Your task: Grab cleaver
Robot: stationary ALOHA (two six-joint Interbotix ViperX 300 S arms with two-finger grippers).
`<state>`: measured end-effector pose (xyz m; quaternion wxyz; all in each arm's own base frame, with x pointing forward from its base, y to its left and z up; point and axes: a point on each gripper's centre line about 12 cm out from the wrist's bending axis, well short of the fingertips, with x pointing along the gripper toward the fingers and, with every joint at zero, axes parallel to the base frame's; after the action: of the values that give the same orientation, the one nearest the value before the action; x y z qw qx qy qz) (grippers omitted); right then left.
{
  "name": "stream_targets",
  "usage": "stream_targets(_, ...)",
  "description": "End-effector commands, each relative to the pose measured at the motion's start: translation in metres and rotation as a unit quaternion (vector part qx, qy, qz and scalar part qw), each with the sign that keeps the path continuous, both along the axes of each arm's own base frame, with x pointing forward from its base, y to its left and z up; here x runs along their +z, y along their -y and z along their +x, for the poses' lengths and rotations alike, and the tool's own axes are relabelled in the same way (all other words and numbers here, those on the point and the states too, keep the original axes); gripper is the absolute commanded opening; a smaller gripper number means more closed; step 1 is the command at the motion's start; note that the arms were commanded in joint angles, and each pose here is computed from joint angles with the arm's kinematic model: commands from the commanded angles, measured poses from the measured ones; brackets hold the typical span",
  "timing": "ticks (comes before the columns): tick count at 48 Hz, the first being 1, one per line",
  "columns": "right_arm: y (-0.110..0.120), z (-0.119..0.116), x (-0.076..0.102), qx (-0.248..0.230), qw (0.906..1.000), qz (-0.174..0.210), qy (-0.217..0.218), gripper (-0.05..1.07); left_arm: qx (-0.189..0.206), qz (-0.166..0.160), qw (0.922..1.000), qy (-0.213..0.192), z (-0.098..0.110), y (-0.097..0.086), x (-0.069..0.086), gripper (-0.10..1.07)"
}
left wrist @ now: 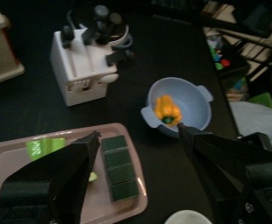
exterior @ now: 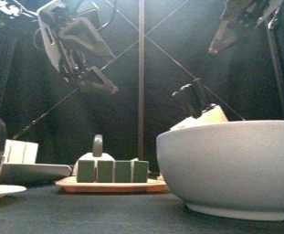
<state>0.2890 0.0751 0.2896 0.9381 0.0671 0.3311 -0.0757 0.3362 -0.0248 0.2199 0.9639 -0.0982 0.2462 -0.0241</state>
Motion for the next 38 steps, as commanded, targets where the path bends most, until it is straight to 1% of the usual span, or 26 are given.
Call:
stream_targets(1,0.022,-0.019,0.015,-0.022,0.9975,0.032,0.059,1.01,0.021,0.011,0.9997,-0.004,0.014,-0.006,0.013,1.03)
stream_targets(3,0.028,-0.026,0.014,-0.024,0.9961,0.039,0.075,1.01,0.026,0.015,0.9995,-0.01,0.02,-0.007,0.013,1.03)
stream_targets(7,0.038,-0.039,0.009,-0.026,0.9933,0.048,0.102,1.01,0.026,0.017,0.9995,-0.006,0.029,-0.008,0.015,1.03)
stream_targets(11,0.05,-0.049,-0.002,-0.034,0.9914,0.051,0.116,1.01,0.032,0.019,0.9993,0.004,0.041,-0.015,0.019,1.03)
stream_targets(16,0.065,-0.055,-0.019,-0.058,0.9913,0.048,0.108,1.01,0.036,0.019,0.9991,0.012,0.053,-0.021,0.022,1.03)
stream_targets(24,0.088,-0.061,-0.041,-0.105,0.9894,0.046,0.089,1.01,0.047,0.026,0.9985,0.011,0.071,-0.033,0.019,1.02)
stream_targets(31,0.095,-0.064,-0.051,-0.12,0.9882,0.05,0.081,1.01,0.061,0.02,0.9977,0.019,0.088,-0.042,0.024,1.02)
stream_targets(34,0.095,-0.066,-0.055,-0.121,0.9883,0.052,0.077,1.01,0.067,0.016,0.9974,0.019,0.095,-0.044,0.025,1.02)
stream_targets(38,0.094,-0.069,-0.064,-0.121,0.9888,0.057,0.065,1.01,0.079,0.011,0.9967,0.018,0.105,-0.048,0.027,1.0)
